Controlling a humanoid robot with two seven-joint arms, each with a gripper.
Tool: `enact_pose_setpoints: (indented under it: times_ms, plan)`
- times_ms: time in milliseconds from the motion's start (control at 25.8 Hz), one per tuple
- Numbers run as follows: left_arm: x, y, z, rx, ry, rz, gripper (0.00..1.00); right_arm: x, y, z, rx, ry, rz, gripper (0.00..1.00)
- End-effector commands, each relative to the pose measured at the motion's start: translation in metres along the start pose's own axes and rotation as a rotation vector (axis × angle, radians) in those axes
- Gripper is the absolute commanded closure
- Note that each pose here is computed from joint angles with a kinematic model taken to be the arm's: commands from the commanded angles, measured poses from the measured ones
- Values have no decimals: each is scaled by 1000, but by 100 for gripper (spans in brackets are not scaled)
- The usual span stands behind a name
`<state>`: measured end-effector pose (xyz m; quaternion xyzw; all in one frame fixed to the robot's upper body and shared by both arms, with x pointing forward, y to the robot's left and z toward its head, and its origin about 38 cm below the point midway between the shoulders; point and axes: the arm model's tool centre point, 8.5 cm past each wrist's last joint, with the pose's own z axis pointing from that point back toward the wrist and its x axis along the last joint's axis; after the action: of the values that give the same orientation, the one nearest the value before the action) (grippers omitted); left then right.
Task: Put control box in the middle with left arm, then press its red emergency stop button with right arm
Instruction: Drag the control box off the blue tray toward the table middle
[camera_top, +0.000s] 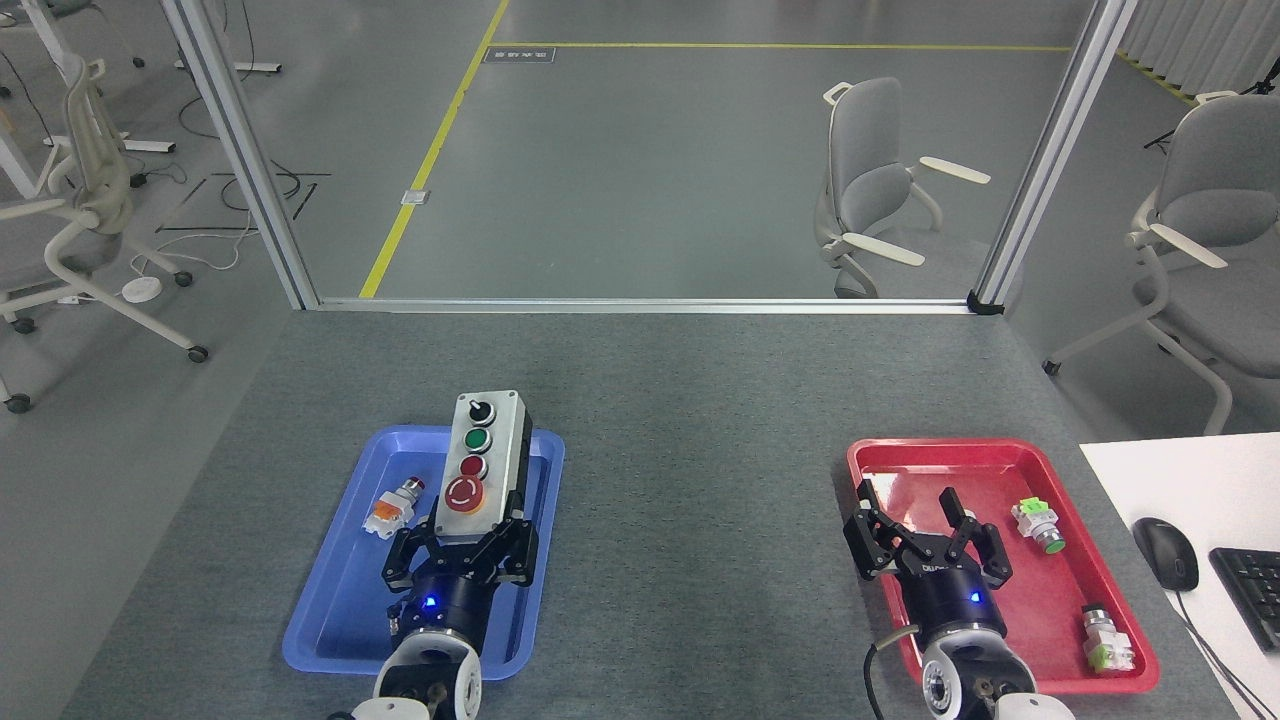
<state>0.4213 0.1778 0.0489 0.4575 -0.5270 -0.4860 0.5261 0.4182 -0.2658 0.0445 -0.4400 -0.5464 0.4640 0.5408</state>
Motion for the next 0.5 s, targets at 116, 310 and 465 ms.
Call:
enact_pose_setpoints:
  times_ms: [116,310,465]
  plan:
    - [74,8,5,24,-145,18,100,-1,0,0,0,1,0,1]
    - [125,-16,12,-41,-265,-61,100,-1,0,0,0,2,2,1]
    - [150,-39,23,-96,-337,-125,100,-2,0,0,1,2,2,1]
